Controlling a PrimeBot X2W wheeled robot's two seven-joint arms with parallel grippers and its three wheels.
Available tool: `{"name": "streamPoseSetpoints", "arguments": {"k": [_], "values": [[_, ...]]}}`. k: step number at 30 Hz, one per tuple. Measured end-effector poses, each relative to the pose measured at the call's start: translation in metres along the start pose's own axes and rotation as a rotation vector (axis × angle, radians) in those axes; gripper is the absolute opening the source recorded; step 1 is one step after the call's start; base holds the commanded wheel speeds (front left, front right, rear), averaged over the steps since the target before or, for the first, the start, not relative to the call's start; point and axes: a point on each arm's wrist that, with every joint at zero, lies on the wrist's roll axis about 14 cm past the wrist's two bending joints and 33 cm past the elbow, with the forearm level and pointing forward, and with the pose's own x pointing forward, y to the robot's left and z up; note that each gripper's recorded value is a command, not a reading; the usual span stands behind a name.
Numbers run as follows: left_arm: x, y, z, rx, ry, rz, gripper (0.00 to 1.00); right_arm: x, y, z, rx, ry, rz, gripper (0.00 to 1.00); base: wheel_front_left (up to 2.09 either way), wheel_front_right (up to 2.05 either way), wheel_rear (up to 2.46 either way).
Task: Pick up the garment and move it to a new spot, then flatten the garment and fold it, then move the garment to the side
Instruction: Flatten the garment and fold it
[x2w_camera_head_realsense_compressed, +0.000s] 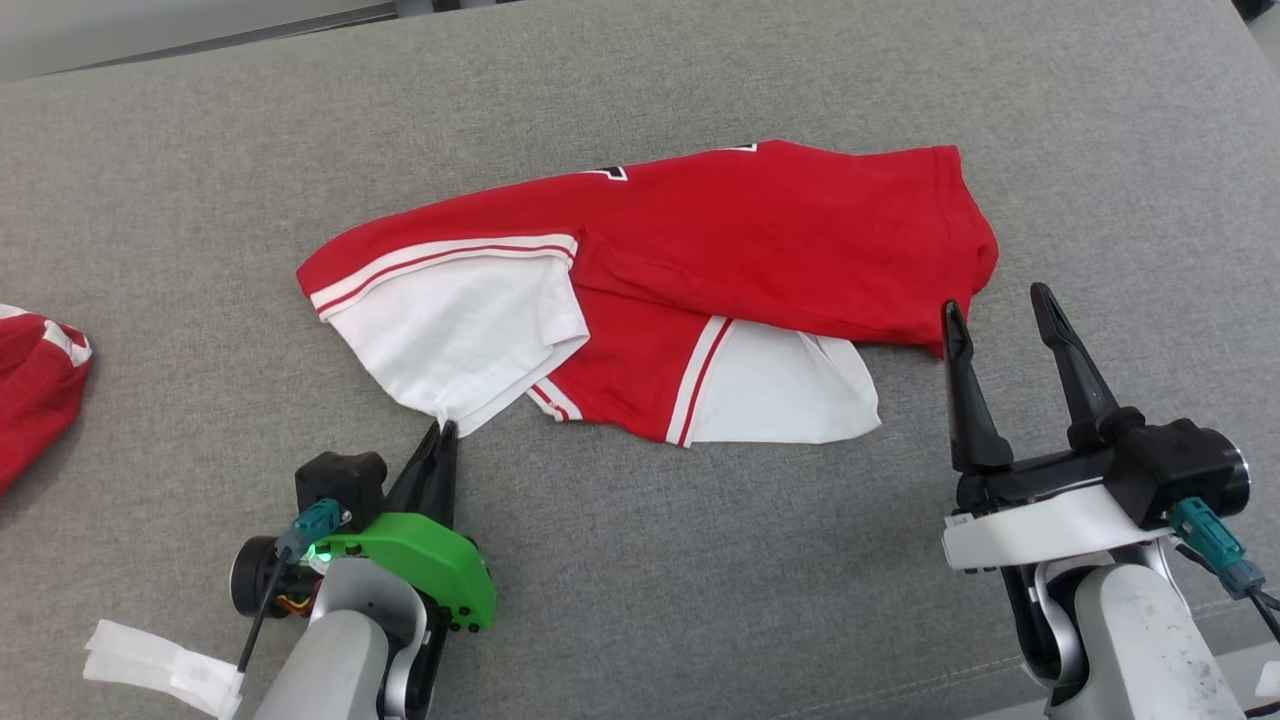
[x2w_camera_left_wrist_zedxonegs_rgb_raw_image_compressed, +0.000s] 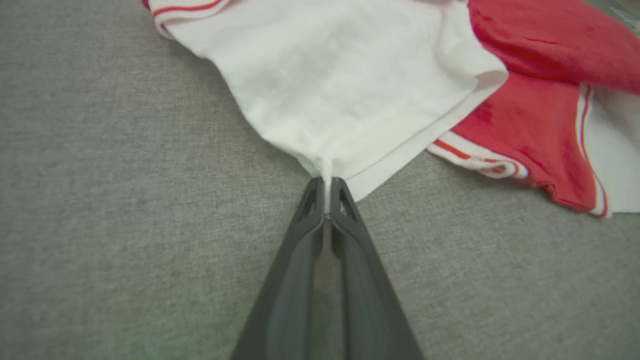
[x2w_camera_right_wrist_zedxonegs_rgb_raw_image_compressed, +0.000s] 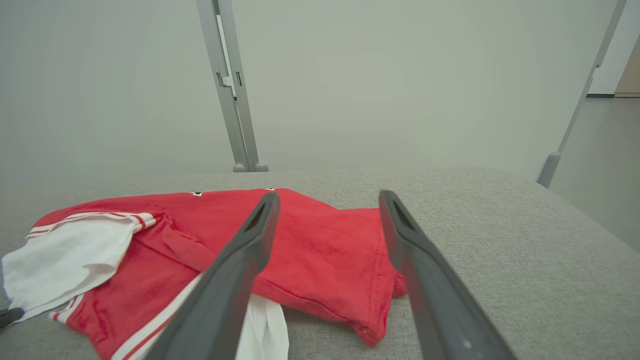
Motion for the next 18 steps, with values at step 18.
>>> {"name": "streamPoseSetpoints", "arguments": {"k": [18], "values": [[-0.015,0.036,0.066,0.005,-0.267,0.087,0.00,-0.020,-0.024,-0.086,0.073,0.265,-0.096,1.00,0.00,0.00,0.00]]}}
